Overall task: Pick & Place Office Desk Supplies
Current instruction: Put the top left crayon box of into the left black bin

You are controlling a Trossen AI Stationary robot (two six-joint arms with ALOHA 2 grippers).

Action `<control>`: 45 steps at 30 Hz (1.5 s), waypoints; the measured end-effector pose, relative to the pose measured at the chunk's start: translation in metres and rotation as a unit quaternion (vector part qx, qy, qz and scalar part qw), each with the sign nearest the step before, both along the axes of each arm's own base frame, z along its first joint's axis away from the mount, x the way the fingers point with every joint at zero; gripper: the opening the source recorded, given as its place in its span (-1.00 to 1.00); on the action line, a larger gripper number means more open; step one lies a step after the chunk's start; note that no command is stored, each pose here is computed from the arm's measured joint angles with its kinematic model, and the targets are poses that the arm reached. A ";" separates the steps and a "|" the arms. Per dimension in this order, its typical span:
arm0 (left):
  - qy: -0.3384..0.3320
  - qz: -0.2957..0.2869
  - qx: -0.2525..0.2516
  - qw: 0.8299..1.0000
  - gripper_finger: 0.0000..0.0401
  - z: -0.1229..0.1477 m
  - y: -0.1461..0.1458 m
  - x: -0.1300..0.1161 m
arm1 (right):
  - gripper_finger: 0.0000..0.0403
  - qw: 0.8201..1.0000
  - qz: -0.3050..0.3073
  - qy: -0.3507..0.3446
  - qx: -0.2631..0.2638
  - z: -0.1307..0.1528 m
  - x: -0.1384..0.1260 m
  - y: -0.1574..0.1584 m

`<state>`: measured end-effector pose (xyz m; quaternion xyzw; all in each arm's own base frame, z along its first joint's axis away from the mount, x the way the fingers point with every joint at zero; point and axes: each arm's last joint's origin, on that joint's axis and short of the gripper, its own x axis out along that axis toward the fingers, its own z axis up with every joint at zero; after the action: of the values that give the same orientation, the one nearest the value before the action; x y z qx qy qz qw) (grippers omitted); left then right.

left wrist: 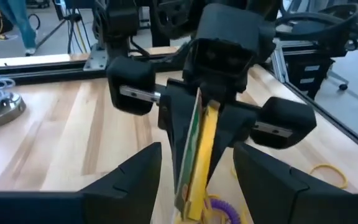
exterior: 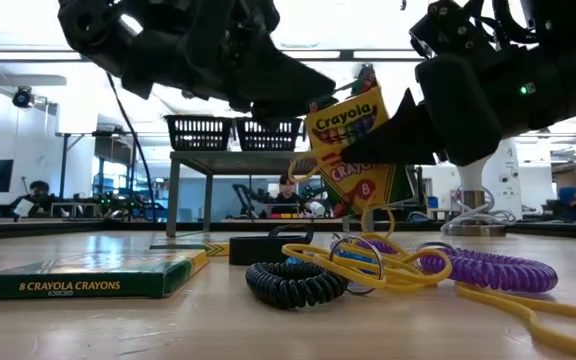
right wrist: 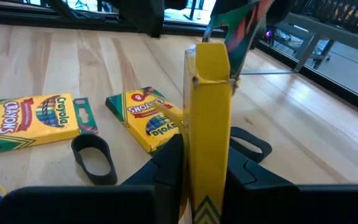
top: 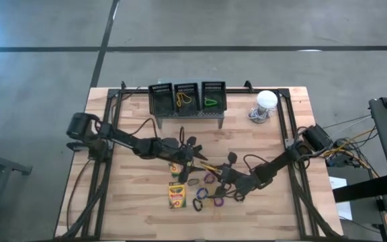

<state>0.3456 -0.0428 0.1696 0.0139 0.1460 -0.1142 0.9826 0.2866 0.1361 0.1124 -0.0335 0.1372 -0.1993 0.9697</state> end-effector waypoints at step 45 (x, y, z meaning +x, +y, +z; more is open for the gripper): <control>0.064 0.079 0.092 0.991 -0.78 0.045 -0.005 -0.008 | 0.12 0.980 -0.020 0.166 0.104 0.017 -0.025 -0.005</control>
<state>0.3374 -0.0477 0.2146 0.0852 0.2192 -0.0230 0.9717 0.2620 0.1312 0.1289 0.0380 0.3169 -0.1952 0.9274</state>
